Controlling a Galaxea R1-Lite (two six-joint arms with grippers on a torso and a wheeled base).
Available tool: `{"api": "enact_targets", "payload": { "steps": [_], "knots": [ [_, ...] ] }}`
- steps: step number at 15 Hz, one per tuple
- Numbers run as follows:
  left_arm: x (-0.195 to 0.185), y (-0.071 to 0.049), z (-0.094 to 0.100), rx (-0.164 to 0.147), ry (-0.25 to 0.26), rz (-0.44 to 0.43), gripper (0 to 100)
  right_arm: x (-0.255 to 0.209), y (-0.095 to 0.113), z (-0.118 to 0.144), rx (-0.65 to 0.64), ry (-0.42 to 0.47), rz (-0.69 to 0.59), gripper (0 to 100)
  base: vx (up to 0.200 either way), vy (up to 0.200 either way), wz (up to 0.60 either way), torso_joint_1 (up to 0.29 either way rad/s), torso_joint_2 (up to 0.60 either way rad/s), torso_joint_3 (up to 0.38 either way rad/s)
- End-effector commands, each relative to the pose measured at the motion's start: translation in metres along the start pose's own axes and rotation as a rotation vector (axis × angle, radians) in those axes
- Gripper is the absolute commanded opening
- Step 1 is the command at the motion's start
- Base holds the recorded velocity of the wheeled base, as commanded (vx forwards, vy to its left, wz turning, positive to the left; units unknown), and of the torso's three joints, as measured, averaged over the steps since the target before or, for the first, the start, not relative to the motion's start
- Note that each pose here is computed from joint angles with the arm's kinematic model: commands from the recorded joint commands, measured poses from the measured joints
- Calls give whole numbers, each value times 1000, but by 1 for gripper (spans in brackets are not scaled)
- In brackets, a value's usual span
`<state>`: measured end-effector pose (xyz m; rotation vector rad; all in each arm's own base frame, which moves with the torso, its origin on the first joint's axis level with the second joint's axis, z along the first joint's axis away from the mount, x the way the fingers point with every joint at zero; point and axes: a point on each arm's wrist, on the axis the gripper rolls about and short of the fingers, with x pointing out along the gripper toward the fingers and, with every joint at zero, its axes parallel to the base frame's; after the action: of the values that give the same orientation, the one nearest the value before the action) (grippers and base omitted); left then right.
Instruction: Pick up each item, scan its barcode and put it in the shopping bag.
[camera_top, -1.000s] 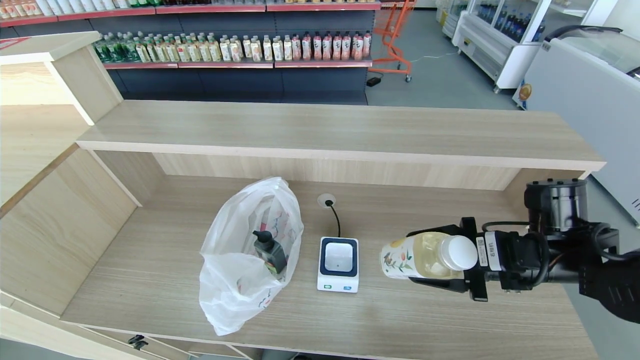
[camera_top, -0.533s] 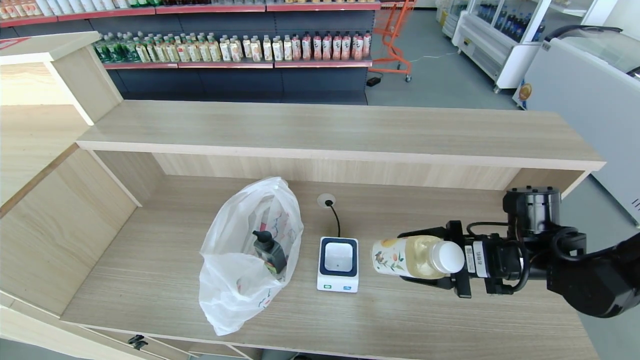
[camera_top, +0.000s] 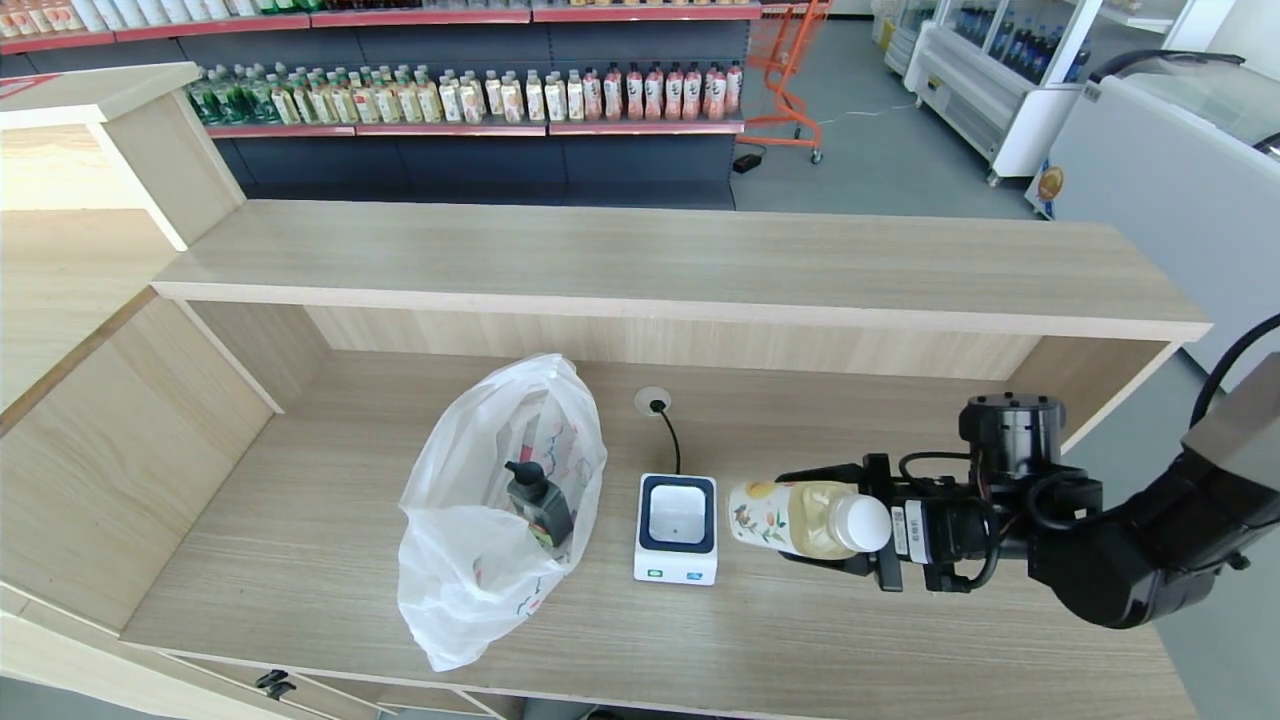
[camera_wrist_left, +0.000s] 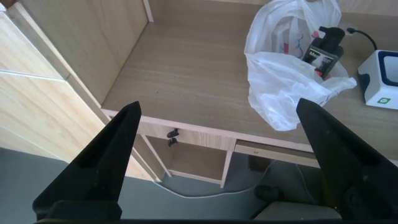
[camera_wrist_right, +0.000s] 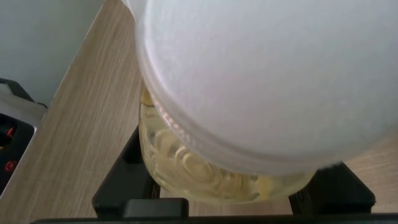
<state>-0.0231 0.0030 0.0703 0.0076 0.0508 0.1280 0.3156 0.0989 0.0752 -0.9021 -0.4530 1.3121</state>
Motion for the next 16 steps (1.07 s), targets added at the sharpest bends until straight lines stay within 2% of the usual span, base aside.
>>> {"api": "enact_targets", "payload": {
  "steps": [1, 10, 16],
  "knots": [
    [0, 0, 0, 1, 2, 1, 100, 11, 1, -15, 14, -1, 11, 0, 0, 0, 0, 0, 0, 0],
    [0, 0, 0, 0, 0, 1, 100, 66, -23, -41, -46, -110, 15, 0, 0, 0, 0, 0, 0, 0],
    [0, 0, 0, 1, 2, 1, 100, 76, -15, -53, -57, -154, 44, 0, 0, 0, 0, 0, 0, 0]
  ]
}}
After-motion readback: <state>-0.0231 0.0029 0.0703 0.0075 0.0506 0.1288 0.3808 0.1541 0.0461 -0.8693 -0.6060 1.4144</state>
